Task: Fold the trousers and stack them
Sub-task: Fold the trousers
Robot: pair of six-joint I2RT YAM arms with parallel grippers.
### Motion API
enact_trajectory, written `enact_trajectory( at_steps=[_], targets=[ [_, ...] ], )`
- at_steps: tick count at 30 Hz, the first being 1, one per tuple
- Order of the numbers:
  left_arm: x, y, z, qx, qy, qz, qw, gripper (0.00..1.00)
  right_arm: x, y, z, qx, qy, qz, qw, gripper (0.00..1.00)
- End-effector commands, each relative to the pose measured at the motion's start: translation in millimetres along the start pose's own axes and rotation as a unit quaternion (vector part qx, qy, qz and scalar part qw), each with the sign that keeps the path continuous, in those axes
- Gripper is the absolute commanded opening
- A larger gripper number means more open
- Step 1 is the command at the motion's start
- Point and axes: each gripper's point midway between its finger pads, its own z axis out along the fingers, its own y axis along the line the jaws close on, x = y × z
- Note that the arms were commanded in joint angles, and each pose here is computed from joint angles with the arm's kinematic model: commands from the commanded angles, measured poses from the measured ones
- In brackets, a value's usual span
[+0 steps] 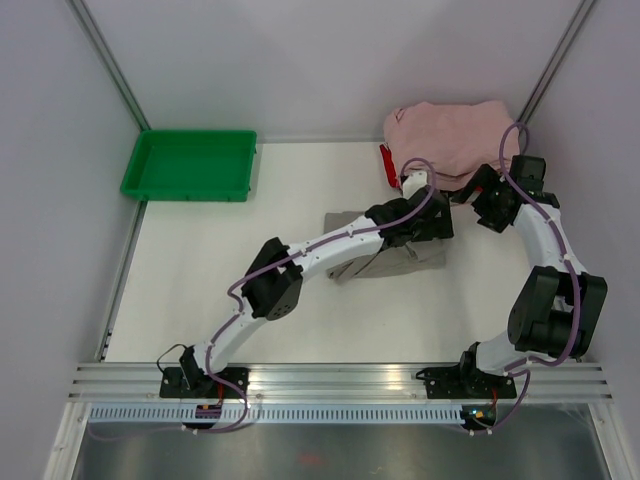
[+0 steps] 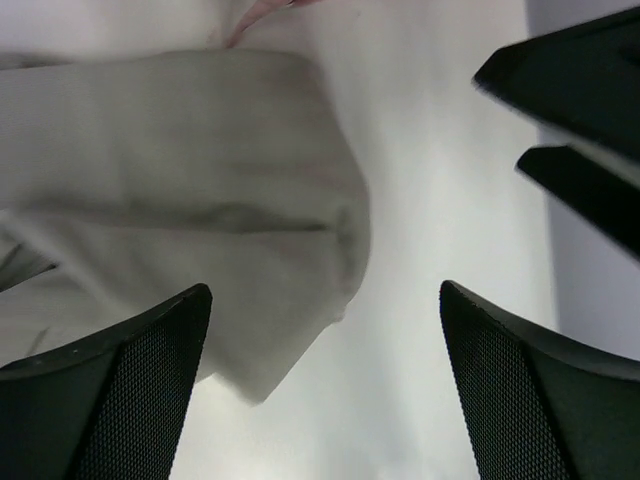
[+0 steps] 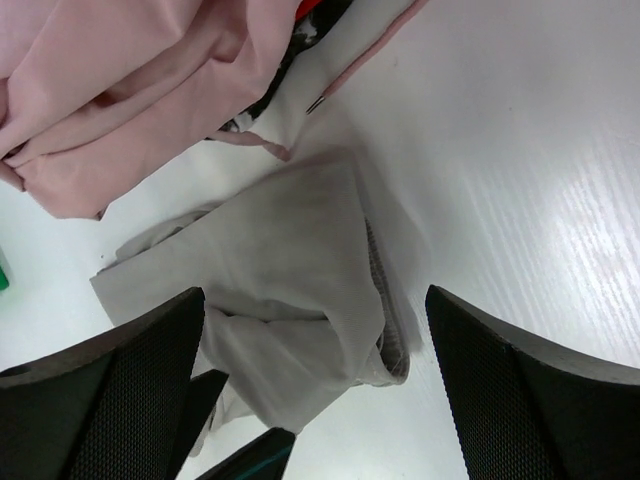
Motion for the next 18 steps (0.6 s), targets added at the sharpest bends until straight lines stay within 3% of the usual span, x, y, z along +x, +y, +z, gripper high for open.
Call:
enact_trajectory(
  at_steps=[1,5,6,7,8,12,15,18],
  targets=[
    [-58,-8,-71,0.026,-0.03,0.036,0.999,1.0,-10,23,-17,-0.049,0.002,-0.028,0.998,0.98],
    [-105,72,-97,-0.02,-0.032,-0.002,0.999,0.99,15,47,-24,-0.122,0.038,-0.014,0.992,0.97],
    [-99,98,-104,-0.031,-0.018,-0.005,0.999,0.98,20,52,-27,-0.132,0.039,-0.016,0.99,0.96],
    [-92,140,-99,-0.054,-0.001,-0.016,0.998,0.98,28,61,-33,-0.14,0.035,-0.037,0.989,0.96],
    [-115,138,-109,-0.039,-0.026,-0.025,0.999,0.98,33,68,-36,-0.148,0.038,-0.051,0.987,0.96],
    [-94,224,-117,-0.089,-0.016,-0.059,0.994,0.94,73,93,-43,-0.145,0.055,-0.15,0.976,0.96],
    [-97,257,-117,-0.114,-0.017,-0.07,0.991,0.93,98,86,-34,-0.109,0.085,-0.186,0.973,0.95],
    [-98,261,-109,-0.104,-0.008,-0.055,0.993,0.93,111,77,-28,-0.073,0.094,-0.212,0.97,0.89]
  ],
)
